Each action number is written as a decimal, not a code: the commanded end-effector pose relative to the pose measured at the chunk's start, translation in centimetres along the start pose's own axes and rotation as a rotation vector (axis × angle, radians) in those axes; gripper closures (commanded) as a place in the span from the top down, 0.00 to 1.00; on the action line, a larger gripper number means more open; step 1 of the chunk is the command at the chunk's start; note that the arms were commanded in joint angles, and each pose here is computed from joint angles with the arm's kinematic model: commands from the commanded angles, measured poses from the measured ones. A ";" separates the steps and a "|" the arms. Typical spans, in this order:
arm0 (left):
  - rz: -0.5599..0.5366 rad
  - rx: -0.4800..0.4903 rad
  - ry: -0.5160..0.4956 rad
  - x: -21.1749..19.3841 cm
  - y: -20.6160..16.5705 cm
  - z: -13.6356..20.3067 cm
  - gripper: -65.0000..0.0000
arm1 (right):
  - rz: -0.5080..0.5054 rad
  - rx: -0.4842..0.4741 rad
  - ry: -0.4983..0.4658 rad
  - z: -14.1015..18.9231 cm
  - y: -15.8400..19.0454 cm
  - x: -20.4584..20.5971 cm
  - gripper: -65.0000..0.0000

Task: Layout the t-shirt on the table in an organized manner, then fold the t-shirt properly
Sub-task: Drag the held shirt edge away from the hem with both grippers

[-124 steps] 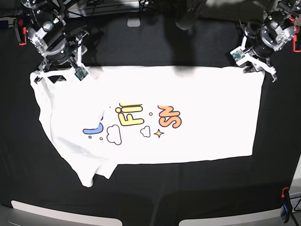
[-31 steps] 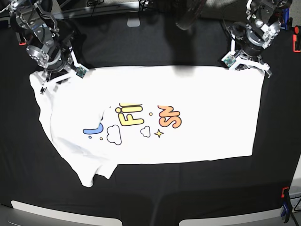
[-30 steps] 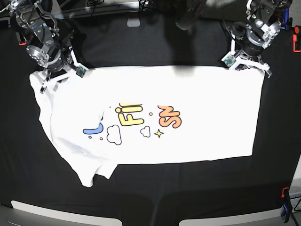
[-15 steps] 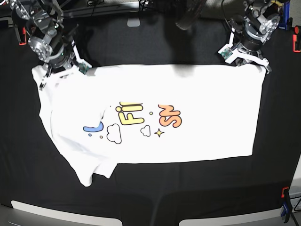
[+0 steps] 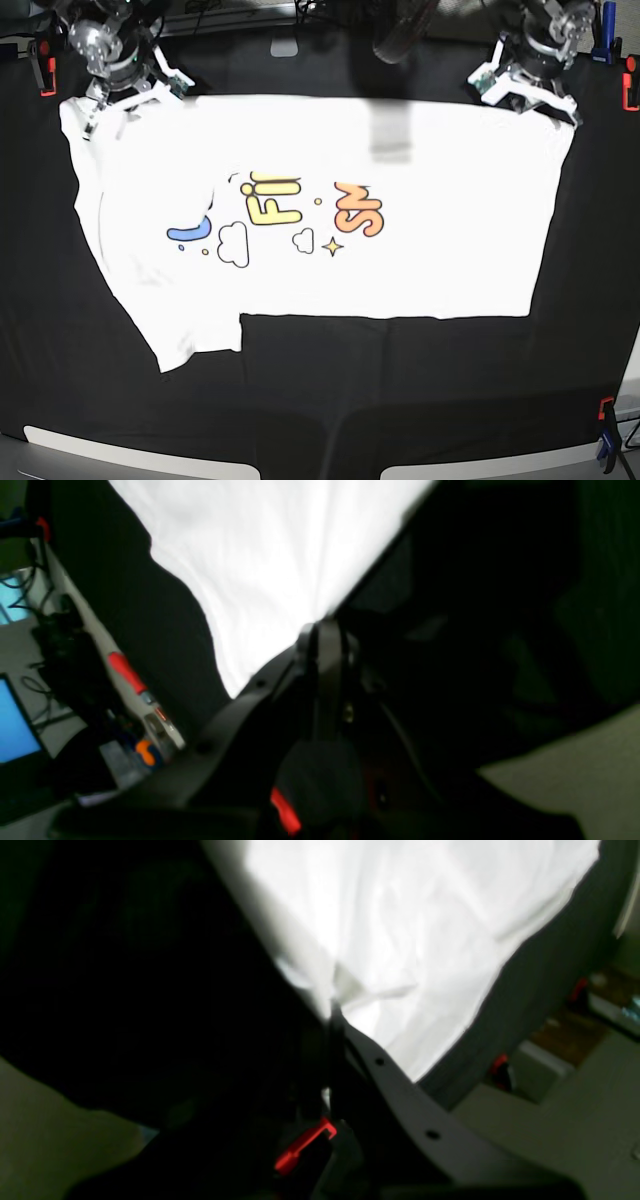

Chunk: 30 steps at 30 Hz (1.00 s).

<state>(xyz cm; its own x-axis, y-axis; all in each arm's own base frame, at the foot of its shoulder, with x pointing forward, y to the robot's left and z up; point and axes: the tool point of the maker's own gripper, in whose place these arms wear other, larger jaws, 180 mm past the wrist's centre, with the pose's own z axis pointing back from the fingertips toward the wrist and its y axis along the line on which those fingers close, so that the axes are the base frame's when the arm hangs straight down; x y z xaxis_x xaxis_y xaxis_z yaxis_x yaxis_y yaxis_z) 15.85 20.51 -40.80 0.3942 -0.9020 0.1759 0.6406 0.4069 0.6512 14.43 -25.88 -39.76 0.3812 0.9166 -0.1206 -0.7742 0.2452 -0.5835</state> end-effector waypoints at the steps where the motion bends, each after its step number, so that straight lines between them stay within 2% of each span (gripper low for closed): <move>1: -0.019 0.066 0.027 -0.7 1.3 0.5 0.00 | 0.010 -0.050 0.023 0.3 -1.1 -0.7 0.00; 4: -0.041 0.103 0.077 -2.0 1.2 1.2 0.00 | 0.011 -0.044 0.033 0.6 -0.2 -1.2 0.00; 10: -0.046 0.061 0.083 -2.6 -0.6 3.1 0.00 | 0.033 -0.050 0.054 1.3 1.0 -2.2 0.00; 14: 0.026 0.169 -0.015 -0.3 2.0 3.4 0.00 | 0.017 -0.060 0.054 1.4 1.0 -2.2 0.00; 18: 0.072 0.173 -0.081 1.3 2.8 2.8 0.00 | 0.017 -0.060 0.054 1.4 0.9 -2.2 0.00; 21: 0.132 0.133 -0.064 1.0 2.2 2.6 0.33 | 0.017 -0.060 0.055 1.4 0.9 -2.2 0.00; 22: 0.142 0.125 -0.048 0.7 2.0 2.6 0.37 | 0.017 -0.060 0.059 1.4 0.9 -2.3 0.00; 25: 0.113 0.078 -0.022 0.3 1.1 2.5 0.36 | 0.017 -0.060 0.061 1.4 0.9 -2.3 0.00; 30: 0.002 -0.082 -0.129 1.3 -1.4 2.4 0.35 | 0.017 -0.060 0.061 1.4 0.9 -2.3 0.00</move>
<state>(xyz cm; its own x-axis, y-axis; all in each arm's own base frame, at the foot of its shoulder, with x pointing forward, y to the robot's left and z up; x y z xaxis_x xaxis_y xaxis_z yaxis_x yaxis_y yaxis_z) 13.60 17.97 -40.19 0.3189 -0.9039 0.2851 0.7020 0.4274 0.5697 11.47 -26.75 -39.85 0.3955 0.9037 -0.1641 -0.7698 0.2287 -0.5960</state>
